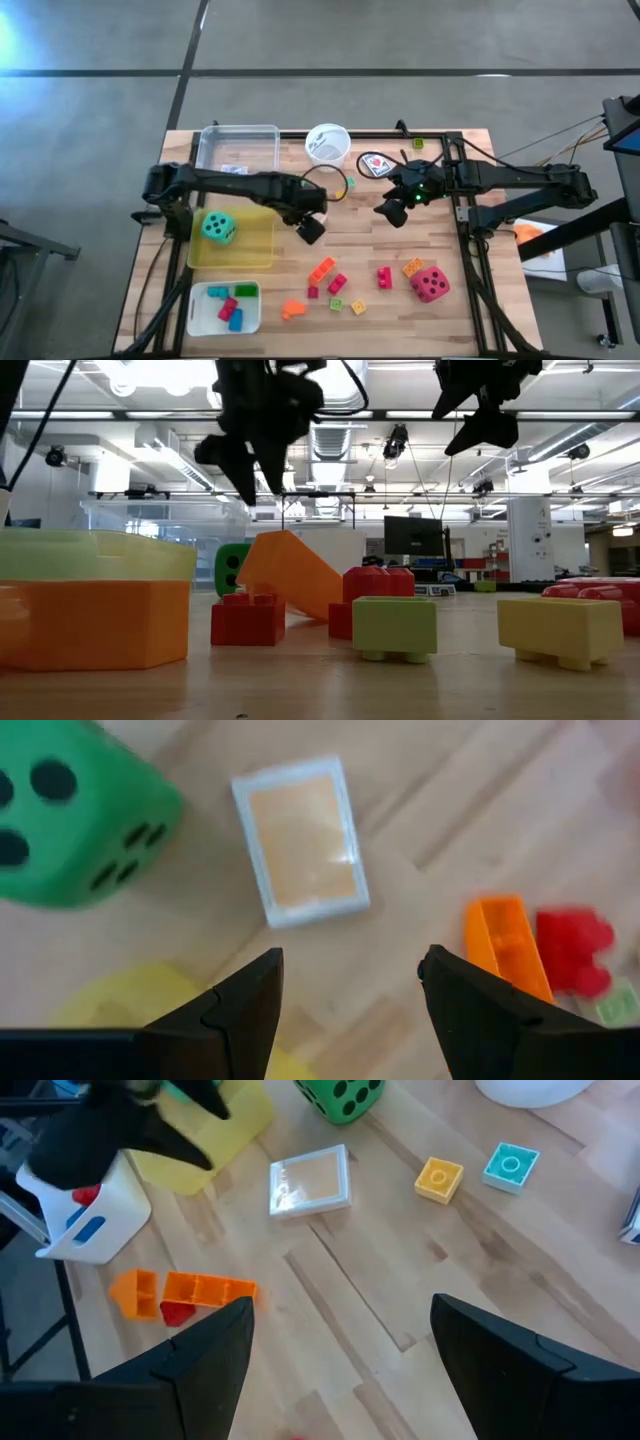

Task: Pick & Place Toys
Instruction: Put the yellow deck of cards into the transparent bin

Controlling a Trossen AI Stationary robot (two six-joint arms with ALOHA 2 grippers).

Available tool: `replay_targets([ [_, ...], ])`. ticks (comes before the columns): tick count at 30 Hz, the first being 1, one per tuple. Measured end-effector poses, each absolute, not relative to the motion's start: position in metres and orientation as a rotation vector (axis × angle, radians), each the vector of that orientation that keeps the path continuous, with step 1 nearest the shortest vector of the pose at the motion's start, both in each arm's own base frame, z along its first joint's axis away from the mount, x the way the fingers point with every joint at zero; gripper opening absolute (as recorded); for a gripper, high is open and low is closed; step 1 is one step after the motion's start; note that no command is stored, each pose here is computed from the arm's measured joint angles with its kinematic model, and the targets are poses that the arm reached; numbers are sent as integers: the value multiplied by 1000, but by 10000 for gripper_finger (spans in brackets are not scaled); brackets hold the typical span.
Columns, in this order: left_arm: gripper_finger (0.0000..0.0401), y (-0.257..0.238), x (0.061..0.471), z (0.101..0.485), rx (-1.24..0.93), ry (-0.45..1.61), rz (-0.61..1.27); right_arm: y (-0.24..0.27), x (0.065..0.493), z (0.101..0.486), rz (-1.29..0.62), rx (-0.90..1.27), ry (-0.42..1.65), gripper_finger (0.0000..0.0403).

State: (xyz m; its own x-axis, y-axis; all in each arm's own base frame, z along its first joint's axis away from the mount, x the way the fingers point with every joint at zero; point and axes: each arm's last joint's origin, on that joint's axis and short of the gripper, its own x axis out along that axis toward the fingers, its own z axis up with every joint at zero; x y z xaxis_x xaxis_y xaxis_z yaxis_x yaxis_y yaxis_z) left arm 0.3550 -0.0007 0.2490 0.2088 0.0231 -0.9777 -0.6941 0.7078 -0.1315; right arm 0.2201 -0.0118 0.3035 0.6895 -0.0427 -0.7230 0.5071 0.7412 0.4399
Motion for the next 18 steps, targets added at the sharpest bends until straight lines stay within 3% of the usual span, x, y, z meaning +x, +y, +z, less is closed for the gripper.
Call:
replay_targets([
  [14,230,7,357,224,-680,1219,588,-12,220,304,-334,669,755,297],
  [18,249,7,356,219,-631,1228,560,-12,220,304,-334,668,754,297],
])
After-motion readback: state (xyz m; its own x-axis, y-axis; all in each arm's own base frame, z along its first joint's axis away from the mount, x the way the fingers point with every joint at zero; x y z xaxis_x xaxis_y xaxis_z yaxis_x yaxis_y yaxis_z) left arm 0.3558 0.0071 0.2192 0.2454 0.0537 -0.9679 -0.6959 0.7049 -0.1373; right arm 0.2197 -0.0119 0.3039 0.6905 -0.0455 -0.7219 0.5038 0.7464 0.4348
